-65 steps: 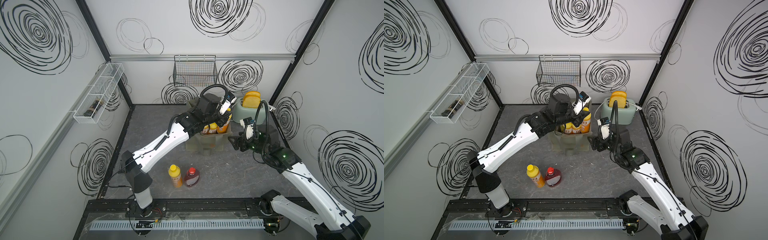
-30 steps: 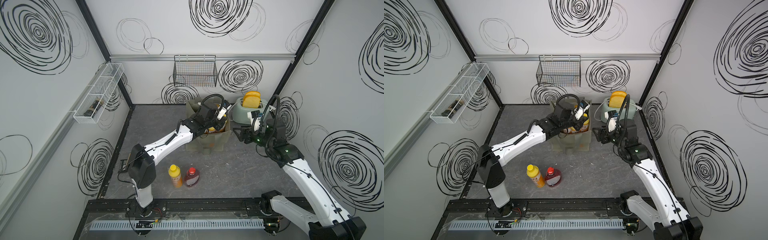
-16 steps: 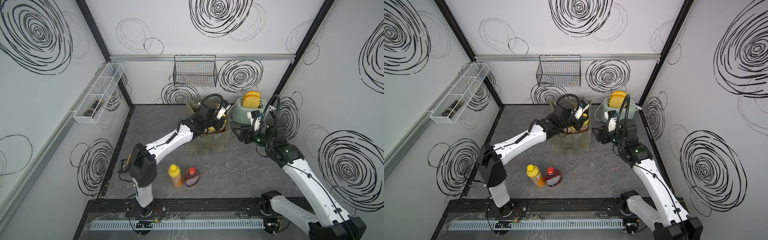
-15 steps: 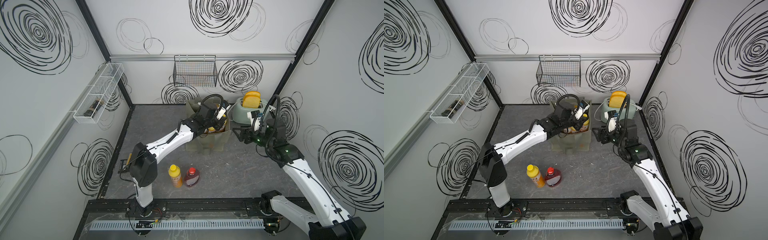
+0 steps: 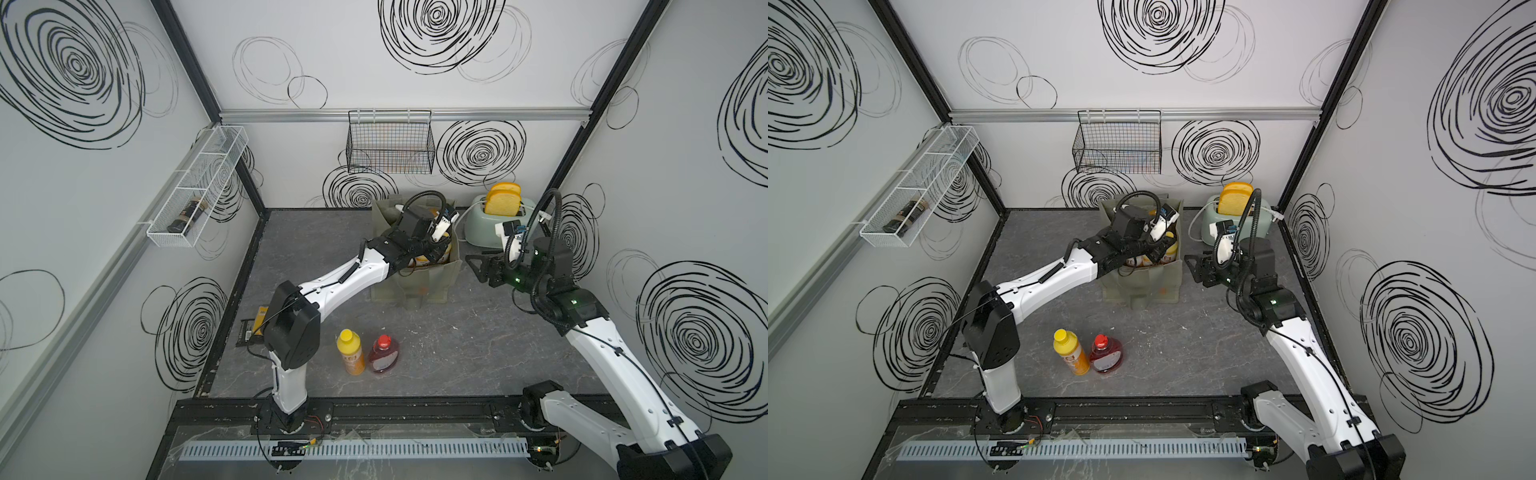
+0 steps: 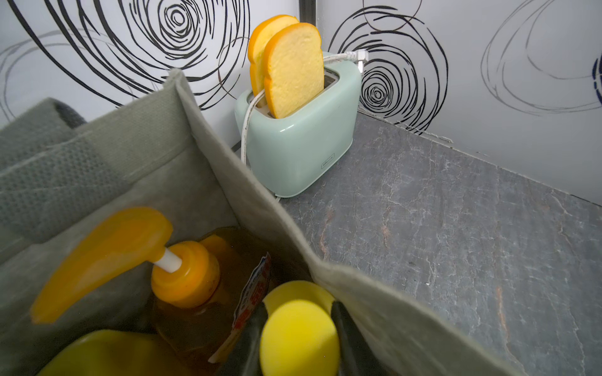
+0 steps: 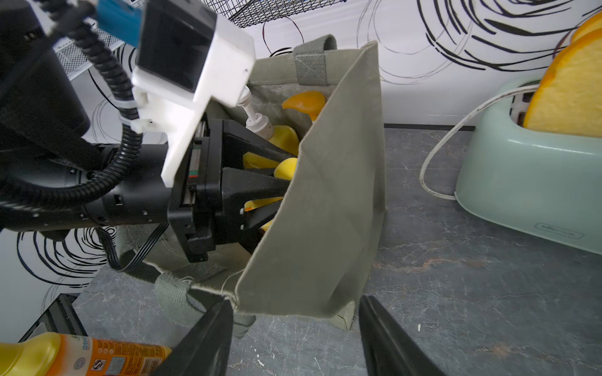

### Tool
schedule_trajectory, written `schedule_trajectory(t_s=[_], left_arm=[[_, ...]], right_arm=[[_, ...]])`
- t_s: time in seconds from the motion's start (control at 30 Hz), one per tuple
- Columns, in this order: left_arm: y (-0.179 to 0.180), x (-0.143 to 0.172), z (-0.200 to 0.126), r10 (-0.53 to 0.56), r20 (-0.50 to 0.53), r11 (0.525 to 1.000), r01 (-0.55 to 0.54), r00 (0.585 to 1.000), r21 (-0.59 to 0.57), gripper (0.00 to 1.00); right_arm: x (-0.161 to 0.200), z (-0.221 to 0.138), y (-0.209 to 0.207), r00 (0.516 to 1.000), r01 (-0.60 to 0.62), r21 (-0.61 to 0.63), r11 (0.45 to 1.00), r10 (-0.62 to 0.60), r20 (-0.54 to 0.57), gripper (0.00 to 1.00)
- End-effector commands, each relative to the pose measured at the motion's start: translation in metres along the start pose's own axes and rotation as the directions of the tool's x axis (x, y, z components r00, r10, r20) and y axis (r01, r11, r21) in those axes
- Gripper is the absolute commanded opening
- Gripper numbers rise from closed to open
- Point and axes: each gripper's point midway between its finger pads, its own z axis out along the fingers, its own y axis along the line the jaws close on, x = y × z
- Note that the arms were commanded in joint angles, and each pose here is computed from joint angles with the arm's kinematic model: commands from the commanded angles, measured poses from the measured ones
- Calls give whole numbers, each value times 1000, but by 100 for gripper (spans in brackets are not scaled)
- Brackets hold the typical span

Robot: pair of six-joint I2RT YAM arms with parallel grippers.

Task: Pack dish soap into the shopping bag
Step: Place the bottle of dish soap in the shopping bag.

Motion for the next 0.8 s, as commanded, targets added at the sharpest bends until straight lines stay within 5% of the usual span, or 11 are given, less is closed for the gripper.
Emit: schedule_trajectory(t_s=[0.0,0.1,0.23,0.5,0.77], left_arm=[[6,-57,-16,19,180,1000,-18,983,-6,52],[4,-64,-22,23,194,1000,-24,981,1,72],[0,-83,-38,35,234,999,-35,972,-3,85],[16,-125,-97,-46,294,993,76,955,-89,87],[43,-88,-168,-151,226,947,207,962,-246,90]], right_arm=[[-6,-3,4,999,16,-16,1000,-15,29,67],[-6,-3,4,999,17,-16,1000,-16,30,67],[-7,-3,3,999,15,-14,1000,-14,33,68],[-21,-2,8,999,14,-33,999,-12,49,69],[-45,11,9,999,20,-32,999,-18,38,75]])
